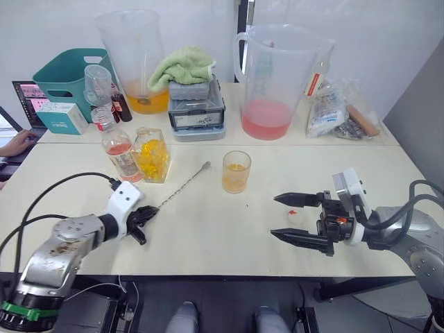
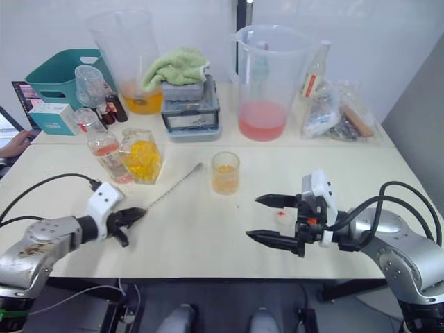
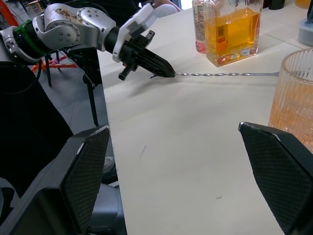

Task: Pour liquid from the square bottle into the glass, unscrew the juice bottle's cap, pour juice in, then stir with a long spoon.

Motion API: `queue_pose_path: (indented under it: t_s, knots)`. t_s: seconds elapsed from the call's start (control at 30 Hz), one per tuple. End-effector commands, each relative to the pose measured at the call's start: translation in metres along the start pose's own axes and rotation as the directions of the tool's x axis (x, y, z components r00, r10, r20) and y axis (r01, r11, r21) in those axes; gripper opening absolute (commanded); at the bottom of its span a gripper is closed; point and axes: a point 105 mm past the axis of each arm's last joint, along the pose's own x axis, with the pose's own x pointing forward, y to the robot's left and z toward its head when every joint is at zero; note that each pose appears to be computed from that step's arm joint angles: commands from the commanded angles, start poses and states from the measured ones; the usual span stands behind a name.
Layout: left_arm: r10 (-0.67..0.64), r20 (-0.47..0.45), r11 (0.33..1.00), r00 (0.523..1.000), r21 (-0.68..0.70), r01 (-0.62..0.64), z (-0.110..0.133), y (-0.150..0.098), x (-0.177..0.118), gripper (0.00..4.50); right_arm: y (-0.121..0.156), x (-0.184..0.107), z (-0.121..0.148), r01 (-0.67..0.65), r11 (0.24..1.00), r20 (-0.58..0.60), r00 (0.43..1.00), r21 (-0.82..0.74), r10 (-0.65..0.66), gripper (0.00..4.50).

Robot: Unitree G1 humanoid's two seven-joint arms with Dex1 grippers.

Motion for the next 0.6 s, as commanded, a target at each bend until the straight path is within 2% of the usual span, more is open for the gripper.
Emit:
queue_pose_path:
  t_s: [0.03, 0.1, 0.2, 0.4, 0.5, 0.53, 0.6]
  knots:
    - [-0.111, 0.044, 0.987, 0.993, 0.124, 0.105, 0.008, 0.003, -0.027, 0.01, 0.003, -0.001, 0.008, 0.003, 0.999, 0.019, 1.0, -0.042, -0.002, 4.5]
    - [-0.194, 0.014, 0.961, 0.981, 0.204, 0.187, 0.0, 0.0, -0.035, 0.01, 0.002, 0.0, 0.008, 0.004, 0.999, 0.019, 1.0, -0.04, -0.004, 4.5]
    - [-0.282, -0.062, 0.923, 0.957, 0.254, 0.288, -0.015, -0.004, -0.041, 0.01, 0.002, 0.0, 0.008, 0.005, 0.999, 0.018, 1.0, -0.041, -0.004, 4.5]
    - [-0.323, -0.131, 0.859, 0.937, 0.374, 0.349, -0.019, 0.0, -0.02, 0.01, 0.0, 0.001, 0.011, 0.016, 0.999, 0.019, 1.0, -0.044, -0.015, 4.5]
    - [-0.331, -0.246, 0.841, 0.911, 0.361, 0.403, -0.037, -0.002, -0.015, 0.01, 0.001, 0.001, 0.012, 0.025, 0.999, 0.018, 1.0, -0.038, -0.024, 4.5]
    - [-0.349, -0.255, 0.835, 0.902, 0.352, 0.423, -0.038, -0.004, -0.014, 0.01, 0.001, 0.001, 0.013, 0.028, 0.999, 0.017, 0.999, -0.038, -0.027, 4.5]
    - [-0.357, -0.217, 0.85, 0.909, 0.328, 0.412, -0.031, -0.003, -0.013, 0.7, 0.001, 0.0, 0.013, 0.034, 0.999, 0.016, 0.999, -0.037, -0.034, 4.5]
